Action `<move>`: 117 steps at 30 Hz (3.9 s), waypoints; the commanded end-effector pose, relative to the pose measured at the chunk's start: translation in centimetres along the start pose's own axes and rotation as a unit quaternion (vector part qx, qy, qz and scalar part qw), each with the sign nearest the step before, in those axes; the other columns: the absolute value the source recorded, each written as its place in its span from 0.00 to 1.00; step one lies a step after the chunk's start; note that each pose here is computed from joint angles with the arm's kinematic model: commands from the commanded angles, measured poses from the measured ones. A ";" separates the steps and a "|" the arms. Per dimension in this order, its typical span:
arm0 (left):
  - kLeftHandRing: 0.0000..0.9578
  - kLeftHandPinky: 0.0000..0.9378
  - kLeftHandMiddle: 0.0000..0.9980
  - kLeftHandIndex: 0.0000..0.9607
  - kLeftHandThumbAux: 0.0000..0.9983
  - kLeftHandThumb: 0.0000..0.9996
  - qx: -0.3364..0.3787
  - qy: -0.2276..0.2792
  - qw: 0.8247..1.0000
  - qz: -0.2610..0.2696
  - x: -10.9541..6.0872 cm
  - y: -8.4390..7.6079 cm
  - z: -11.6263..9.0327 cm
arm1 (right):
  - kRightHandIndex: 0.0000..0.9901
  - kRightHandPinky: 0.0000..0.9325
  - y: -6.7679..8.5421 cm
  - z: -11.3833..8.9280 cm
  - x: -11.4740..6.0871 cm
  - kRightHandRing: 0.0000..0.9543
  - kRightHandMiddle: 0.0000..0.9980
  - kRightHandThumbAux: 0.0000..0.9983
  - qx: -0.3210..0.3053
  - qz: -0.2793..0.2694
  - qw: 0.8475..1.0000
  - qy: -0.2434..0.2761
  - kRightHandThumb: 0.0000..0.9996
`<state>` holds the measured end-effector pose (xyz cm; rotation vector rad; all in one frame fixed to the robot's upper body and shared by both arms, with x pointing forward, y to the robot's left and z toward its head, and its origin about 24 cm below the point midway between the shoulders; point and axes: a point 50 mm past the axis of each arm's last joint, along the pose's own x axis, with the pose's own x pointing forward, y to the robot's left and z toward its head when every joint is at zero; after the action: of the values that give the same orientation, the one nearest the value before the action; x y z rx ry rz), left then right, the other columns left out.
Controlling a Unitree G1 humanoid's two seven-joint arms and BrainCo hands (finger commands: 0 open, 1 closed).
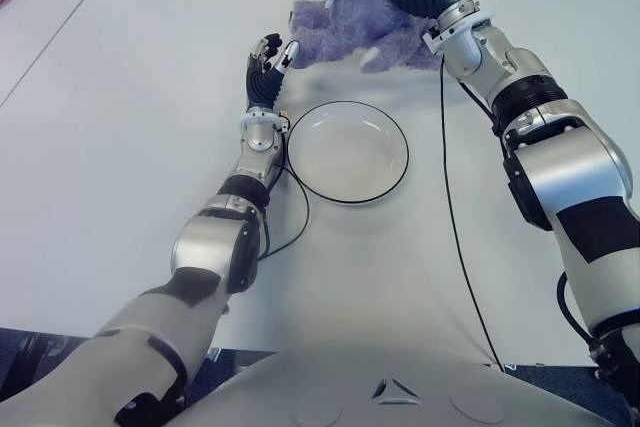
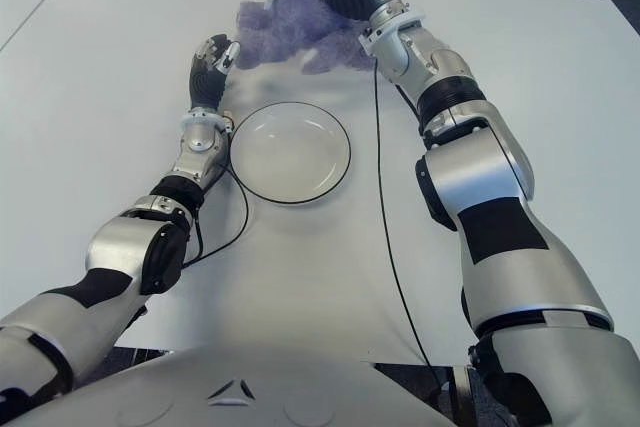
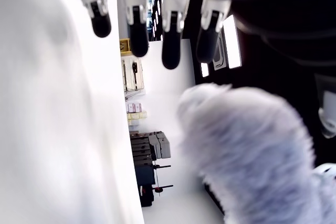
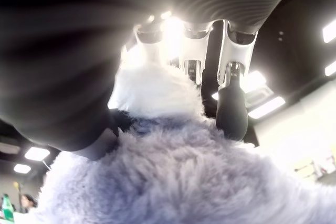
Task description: Put the doll into the plate.
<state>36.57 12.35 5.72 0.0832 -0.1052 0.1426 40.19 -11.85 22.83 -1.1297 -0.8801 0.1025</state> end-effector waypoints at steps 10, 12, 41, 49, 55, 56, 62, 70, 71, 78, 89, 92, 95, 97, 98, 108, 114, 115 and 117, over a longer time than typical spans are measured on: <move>0.17 0.02 0.23 0.24 0.42 0.00 0.044 0.259 0.965 -0.017 -9.6 -0.3 -11.4 | 0.44 0.94 -2.6 2.7 2.3 0.91 0.88 0.72 0.025 -0.071 0.993 -0.086 0.71; 0.17 0.02 0.24 0.24 0.43 0.00 0.047 0.262 0.964 -0.017 -9.6 -0.3 -11.4 | 0.44 0.94 -2.8 2.9 2.4 0.91 0.88 0.72 0.026 -0.077 0.992 -0.092 0.71; 0.21 0.04 0.29 0.29 0.49 0.00 0.063 0.263 0.963 -0.012 -9.6 0.0 -11.5 | 0.44 0.92 -4.3 4.8 2.3 0.92 0.89 0.72 0.056 -0.137 0.974 -0.174 0.71; 0.23 0.06 0.30 0.32 0.51 0.00 0.066 0.265 0.962 0.001 -9.4 0.4 -11.5 | 0.44 0.95 -4.6 5.6 2.2 0.93 0.89 0.72 0.077 -0.144 0.966 -0.201 0.71; 0.27 0.14 0.32 0.31 0.63 0.00 0.077 0.271 0.958 0.047 -10.0 2.2 -12.0 | 0.44 0.95 -4.8 5.7 2.1 0.93 0.89 0.71 0.076 -0.145 0.964 -0.212 0.71; 0.27 0.15 0.33 0.31 0.65 0.00 0.079 0.271 0.958 0.050 -10.0 2.3 -12.1 | 0.44 0.96 -4.8 5.7 2.1 0.93 0.89 0.71 0.076 -0.145 0.964 -0.212 0.71; 0.29 0.22 0.33 0.26 0.74 0.00 0.074 0.305 0.943 0.109 -10.8 4.7 -13.1 | 0.44 0.96 -4.8 5.5 1.8 0.93 0.89 0.71 0.076 -0.145 0.964 -0.210 0.72; 0.29 0.27 0.31 0.23 0.76 0.00 0.048 0.332 0.931 0.146 -11.2 6.0 -13.5 | 0.44 0.95 -3.8 5.2 0.1 0.93 0.89 0.71 0.094 -0.135 0.962 -0.219 0.72; 0.29 0.28 0.31 0.23 0.76 0.00 0.045 0.336 0.929 0.148 -11.3 6.2 -13.6 | 0.44 0.95 -3.6 5.1 -0.3 0.93 0.89 0.71 0.098 -0.131 0.962 -0.220 0.72; 0.30 0.30 0.30 0.21 0.71 0.00 0.027 0.353 0.922 0.157 -11.6 7.0 -14.0 | 0.44 0.95 -2.6 4.7 -1.6 0.93 0.89 0.71 0.125 -0.092 0.963 -0.219 0.72; 0.32 0.32 0.30 0.21 0.68 0.00 0.014 0.367 0.919 0.146 -11.6 6.1 -14.1 | 0.44 0.94 -2.0 4.6 -2.3 0.92 0.89 0.71 0.141 -0.068 0.963 -0.219 0.72; 0.32 0.31 0.30 0.21 0.68 0.00 0.014 0.370 0.919 0.133 -11.7 5.1 -14.1 | 0.44 0.94 -2.0 4.6 -2.5 0.92 0.88 0.71 0.143 -0.063 0.963 -0.220 0.72; 0.31 0.30 0.29 0.21 0.68 0.00 0.020 0.370 0.921 0.120 -11.7 4.4 -14.0 | 0.44 0.94 -2.0 4.4 -2.8 0.92 0.88 0.71 0.145 -0.057 0.963 -0.218 0.72; 0.30 0.28 0.28 0.21 0.68 0.00 0.025 0.370 0.922 0.112 -11.8 4.0 -14.0 | 0.44 0.94 -2.0 4.3 -3.0 0.92 0.88 0.71 0.147 -0.053 0.964 -0.217 0.72; 0.29 0.28 0.28 0.20 0.69 0.00 0.028 0.369 0.923 0.108 -11.8 3.9 -14.0 | 0.44 0.94 -1.9 4.2 -3.2 0.92 0.88 0.71 0.148 -0.051 0.964 -0.216 0.72; 0.24 0.25 0.23 0.17 0.71 0.00 0.072 0.355 0.930 0.067 -11.3 3.6 -13.7 | 0.44 0.94 -0.5 2.8 -5.7 0.91 0.88 0.71 0.168 -0.010 0.967 -0.190 0.72; 0.23 0.25 0.21 0.15 0.71 0.00 0.075 0.358 0.929 0.061 -11.3 3.6 -13.8 | 0.44 0.94 -0.1 2.5 -6.3 0.91 0.88 0.71 0.168 0.003 0.969 -0.180 0.72; 0.23 0.25 0.21 0.15 0.72 0.00 0.074 0.359 0.928 0.061 -11.3 3.6 -13.8 | 0.44 0.94 -0.1 2.5 -6.4 0.91 0.88 0.71 0.167 0.005 0.970 -0.178 0.72; 0.23 0.25 0.21 0.14 0.72 0.00 0.072 0.360 0.928 0.061 -11.4 3.6 -13.8 | 0.44 0.94 0.0 2.4 -6.5 0.91 0.88 0.72 0.165 0.007 0.971 -0.175 0.72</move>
<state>36.64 16.04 5.46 0.0936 -0.0451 0.3589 34.51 -11.81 20.86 -0.8117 -1.1798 0.4643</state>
